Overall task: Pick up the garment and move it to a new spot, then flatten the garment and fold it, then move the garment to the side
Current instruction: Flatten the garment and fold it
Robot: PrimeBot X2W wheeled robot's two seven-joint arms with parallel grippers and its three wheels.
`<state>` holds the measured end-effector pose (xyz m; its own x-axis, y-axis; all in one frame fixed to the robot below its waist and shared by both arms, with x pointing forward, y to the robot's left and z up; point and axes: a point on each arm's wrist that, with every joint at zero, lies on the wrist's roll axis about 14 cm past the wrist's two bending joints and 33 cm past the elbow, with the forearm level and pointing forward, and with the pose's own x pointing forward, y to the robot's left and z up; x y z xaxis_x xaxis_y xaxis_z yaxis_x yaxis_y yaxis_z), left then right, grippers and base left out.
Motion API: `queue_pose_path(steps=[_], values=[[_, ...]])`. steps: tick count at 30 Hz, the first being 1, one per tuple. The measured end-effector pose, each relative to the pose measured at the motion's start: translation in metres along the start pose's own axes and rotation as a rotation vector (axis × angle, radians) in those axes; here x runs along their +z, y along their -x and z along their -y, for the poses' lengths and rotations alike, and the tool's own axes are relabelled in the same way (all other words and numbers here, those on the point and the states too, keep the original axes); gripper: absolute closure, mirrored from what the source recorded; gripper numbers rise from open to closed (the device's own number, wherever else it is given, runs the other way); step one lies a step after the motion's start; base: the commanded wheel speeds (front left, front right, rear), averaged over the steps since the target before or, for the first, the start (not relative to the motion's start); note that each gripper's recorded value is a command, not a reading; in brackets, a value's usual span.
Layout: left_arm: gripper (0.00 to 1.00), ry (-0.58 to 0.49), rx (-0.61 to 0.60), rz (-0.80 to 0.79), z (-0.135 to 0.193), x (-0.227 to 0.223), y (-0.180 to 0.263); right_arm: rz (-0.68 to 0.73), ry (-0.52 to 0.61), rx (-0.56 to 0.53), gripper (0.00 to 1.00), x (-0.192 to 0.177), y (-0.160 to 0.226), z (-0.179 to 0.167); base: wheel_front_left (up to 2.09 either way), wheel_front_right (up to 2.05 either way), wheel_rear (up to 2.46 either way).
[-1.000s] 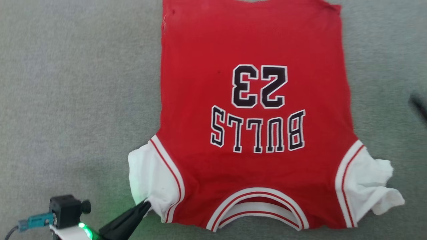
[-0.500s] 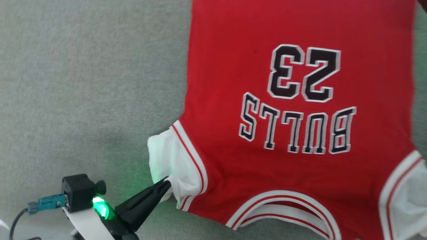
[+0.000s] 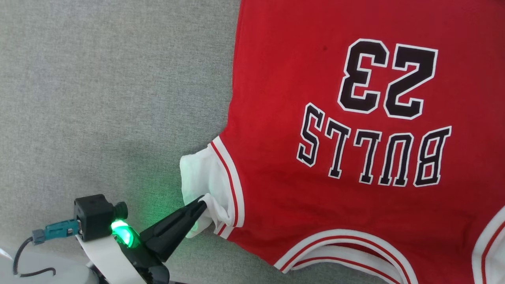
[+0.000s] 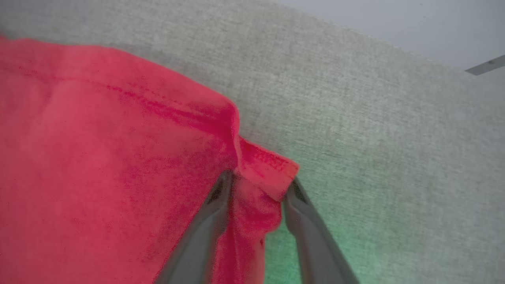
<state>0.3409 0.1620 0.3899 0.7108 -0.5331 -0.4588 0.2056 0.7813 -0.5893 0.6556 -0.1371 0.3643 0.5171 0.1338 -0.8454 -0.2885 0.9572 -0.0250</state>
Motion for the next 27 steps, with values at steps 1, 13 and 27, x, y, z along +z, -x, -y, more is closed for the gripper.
queue_pose_path(steps=[1,13,27], values=[[1.0,-0.003,-0.001,0.002,0.0,0.001,0.0,0.006,0.001,0.006,1.0,0.001,0.002,-0.002,0.0,0.0,0.0],[1.0,-0.042,0.013,0.128,0.006,0.026,0.017,0.097,0.047,0.029,1.0,-0.017,0.07,0.003,0.0,0.0,0.0],[1.0,-0.066,-0.026,0.229,0.028,0.037,0.032,-0.241,0.076,0.237,1.0,-0.213,0.185,-0.024,0.0,0.0,0.0]])
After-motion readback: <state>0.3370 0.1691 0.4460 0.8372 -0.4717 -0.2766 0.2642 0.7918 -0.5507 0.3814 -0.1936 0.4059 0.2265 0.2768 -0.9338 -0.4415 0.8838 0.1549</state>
